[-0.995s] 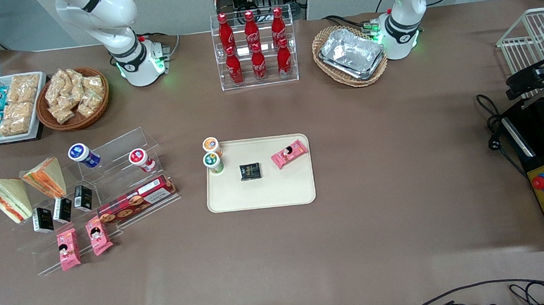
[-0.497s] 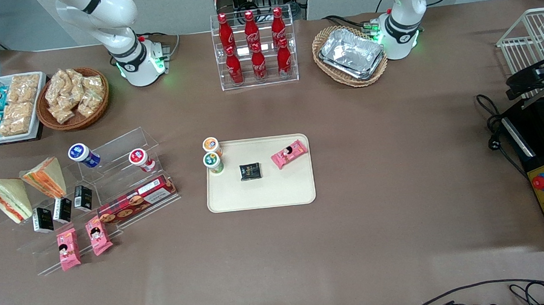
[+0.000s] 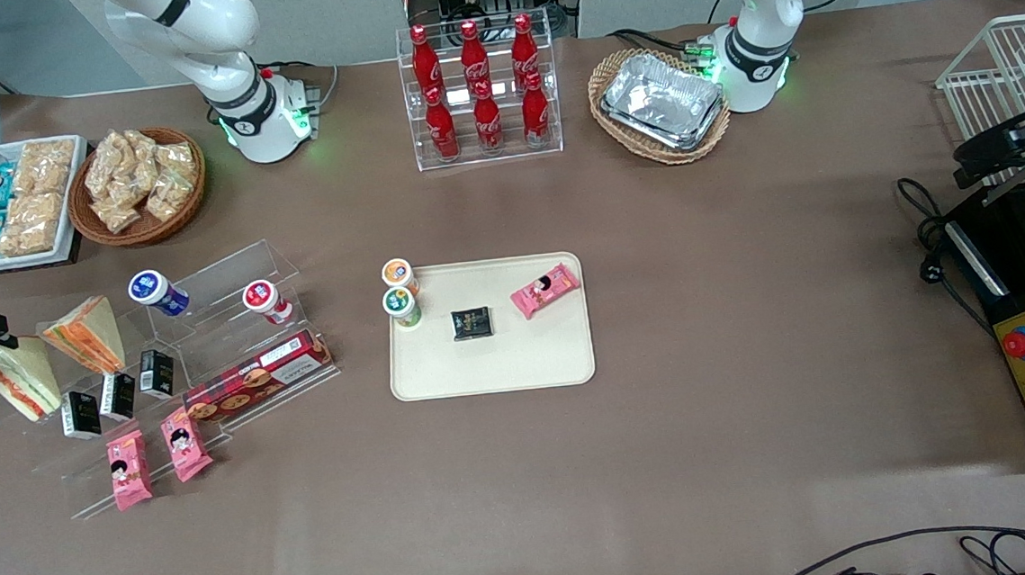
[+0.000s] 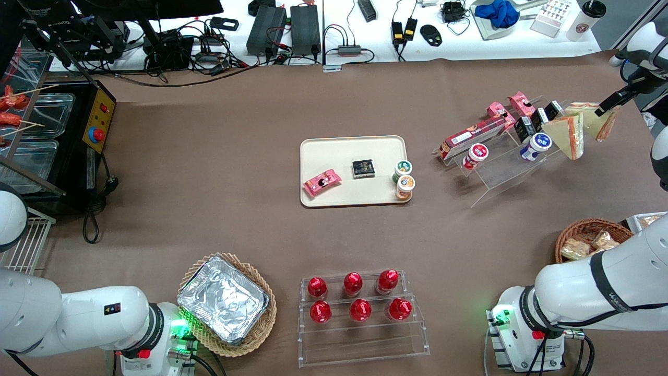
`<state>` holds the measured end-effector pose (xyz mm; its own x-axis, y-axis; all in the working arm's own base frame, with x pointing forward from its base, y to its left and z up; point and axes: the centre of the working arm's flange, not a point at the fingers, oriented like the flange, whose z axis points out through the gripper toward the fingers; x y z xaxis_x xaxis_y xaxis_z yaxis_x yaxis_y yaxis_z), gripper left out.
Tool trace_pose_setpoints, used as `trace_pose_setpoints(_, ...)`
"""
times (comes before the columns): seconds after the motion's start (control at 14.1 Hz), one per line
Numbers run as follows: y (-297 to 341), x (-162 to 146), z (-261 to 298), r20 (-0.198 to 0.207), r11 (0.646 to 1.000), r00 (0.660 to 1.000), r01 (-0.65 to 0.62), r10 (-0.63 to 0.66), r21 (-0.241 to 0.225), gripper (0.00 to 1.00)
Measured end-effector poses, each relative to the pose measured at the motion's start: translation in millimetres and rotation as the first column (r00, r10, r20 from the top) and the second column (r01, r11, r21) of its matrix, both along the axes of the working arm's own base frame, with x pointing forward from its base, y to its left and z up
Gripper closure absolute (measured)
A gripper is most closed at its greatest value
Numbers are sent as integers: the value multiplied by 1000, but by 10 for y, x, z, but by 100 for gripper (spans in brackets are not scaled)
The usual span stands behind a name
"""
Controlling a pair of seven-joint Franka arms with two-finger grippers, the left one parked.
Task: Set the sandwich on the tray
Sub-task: 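Lower the right gripper onto the wrapped sandwich in the acrylic rack, then close the right gripper on the plastic-wrapped sandwich and lift it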
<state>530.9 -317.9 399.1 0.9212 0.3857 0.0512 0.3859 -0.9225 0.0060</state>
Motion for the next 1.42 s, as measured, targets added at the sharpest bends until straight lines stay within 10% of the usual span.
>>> trace_pose_setpoints(0.57,4,-34,-196,-11,1000,1000,-7,7,-3,1)
trace_pose_setpoints(0.92,6,-43,-286,-24,1000,999,-31,31,-1,50)
trace_pose_setpoints(1.42,-288,-144,77,-6,994,994,111,-111,-12,78)
